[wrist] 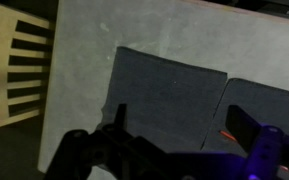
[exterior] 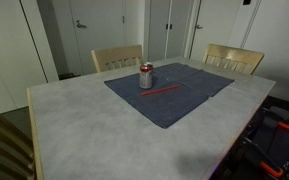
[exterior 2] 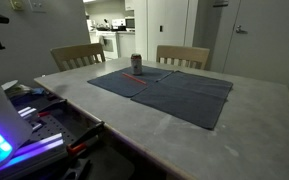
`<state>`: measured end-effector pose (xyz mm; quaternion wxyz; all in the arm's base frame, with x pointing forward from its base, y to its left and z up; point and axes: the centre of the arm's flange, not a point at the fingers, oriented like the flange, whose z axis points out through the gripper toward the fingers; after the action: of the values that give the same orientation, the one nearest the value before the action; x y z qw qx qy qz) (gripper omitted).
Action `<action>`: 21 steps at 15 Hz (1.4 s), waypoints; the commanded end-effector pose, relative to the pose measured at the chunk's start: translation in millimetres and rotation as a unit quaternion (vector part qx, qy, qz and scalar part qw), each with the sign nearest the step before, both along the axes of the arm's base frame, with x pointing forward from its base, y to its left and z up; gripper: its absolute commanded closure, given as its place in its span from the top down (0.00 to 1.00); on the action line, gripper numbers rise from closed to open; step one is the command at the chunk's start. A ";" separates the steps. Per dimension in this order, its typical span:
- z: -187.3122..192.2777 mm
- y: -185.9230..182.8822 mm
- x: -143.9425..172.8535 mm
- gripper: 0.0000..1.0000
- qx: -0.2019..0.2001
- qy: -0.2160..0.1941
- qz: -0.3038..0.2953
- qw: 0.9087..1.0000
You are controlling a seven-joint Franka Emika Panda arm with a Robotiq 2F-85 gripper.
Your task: Put the straw in the soda can
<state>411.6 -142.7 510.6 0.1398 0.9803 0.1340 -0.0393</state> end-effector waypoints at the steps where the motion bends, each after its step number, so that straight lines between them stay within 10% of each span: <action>1: -34.6 3.2 34.8 1.00 0.045 0.013 0.087 0.995; 12: -54.7 27.8 51.7 1.00 0.041 0.031 0.138 0.989; 21: -84.5 80.3 136.6 1.00 0.027 0.113 0.293 0.949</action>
<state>505.5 -69.0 433.5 0.1051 0.9135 0.3845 -0.0815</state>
